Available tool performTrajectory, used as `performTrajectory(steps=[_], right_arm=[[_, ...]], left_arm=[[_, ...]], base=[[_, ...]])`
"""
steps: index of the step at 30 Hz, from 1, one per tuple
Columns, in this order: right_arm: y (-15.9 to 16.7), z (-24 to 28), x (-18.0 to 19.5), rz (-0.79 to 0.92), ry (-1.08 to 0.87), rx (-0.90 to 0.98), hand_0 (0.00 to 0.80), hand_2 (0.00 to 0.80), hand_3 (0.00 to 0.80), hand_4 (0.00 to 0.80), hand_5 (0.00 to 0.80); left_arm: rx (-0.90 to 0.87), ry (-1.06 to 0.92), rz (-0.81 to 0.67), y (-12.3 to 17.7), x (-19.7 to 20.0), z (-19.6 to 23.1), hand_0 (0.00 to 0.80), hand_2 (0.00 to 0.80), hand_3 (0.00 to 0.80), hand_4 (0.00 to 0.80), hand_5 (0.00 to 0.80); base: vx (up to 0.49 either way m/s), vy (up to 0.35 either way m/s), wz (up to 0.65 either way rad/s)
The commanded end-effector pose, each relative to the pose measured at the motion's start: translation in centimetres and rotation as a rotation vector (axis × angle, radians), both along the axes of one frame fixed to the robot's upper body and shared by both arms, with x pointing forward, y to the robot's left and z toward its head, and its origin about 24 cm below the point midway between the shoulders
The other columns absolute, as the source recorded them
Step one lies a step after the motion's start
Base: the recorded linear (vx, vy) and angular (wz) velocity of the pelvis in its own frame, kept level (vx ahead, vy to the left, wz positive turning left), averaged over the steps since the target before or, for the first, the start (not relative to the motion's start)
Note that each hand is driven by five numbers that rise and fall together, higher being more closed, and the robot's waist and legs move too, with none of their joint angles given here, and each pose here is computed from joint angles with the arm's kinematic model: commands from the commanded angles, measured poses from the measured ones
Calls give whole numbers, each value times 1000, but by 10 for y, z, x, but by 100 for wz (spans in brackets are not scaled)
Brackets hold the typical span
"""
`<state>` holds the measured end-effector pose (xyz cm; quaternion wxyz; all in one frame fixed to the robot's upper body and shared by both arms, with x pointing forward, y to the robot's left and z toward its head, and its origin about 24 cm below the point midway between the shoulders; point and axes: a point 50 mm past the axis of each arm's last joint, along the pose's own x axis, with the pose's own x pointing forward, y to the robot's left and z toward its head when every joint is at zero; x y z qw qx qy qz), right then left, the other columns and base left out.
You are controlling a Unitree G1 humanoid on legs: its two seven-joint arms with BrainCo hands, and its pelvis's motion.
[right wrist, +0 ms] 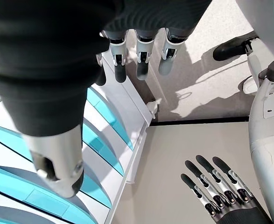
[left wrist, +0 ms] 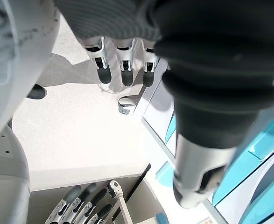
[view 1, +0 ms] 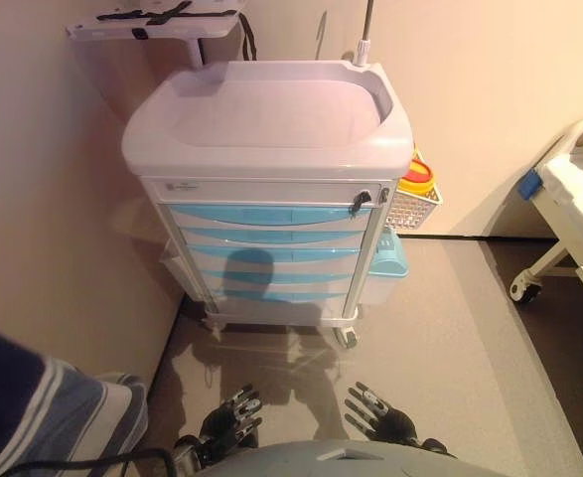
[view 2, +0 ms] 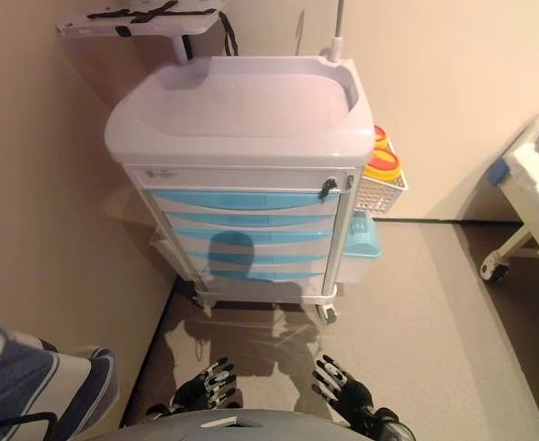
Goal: Open the drawer and pick up the medicine
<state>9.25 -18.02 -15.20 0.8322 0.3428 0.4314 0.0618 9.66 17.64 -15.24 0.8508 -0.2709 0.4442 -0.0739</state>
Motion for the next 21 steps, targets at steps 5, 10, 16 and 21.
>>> performTrajectory(steps=[5, 10, 16, 21], right_arm=[[11, 4, 16, 47, -59, 40, 0, 0, 0, 0, 0], [12, 4, 16, 47, -58, 41, 0, 0, 0, 0, 0], [14, 4, 17, 43, -60, 42, 0, 0, 0, 0, 0], [14, 4, 17, 43, -60, 41, 0, 0, 0, 0, 0]], left_arm=[[-55, -52, -1, -13, 24, 4, 0, 0, 0, 0, 0], [-55, -41, 2, -12, 24, 4, 0, 0, 0, 0, 0], [-54, -28, 17, -11, 23, 3, 0, 0, 0, 0, 0], [-50, -25, 21, -11, 23, 2, 0, 0, 0, 0, 0]], base=[[5, 1, 6], [0, 0, 0], [0, 0, 0], [0, 0, 0]])
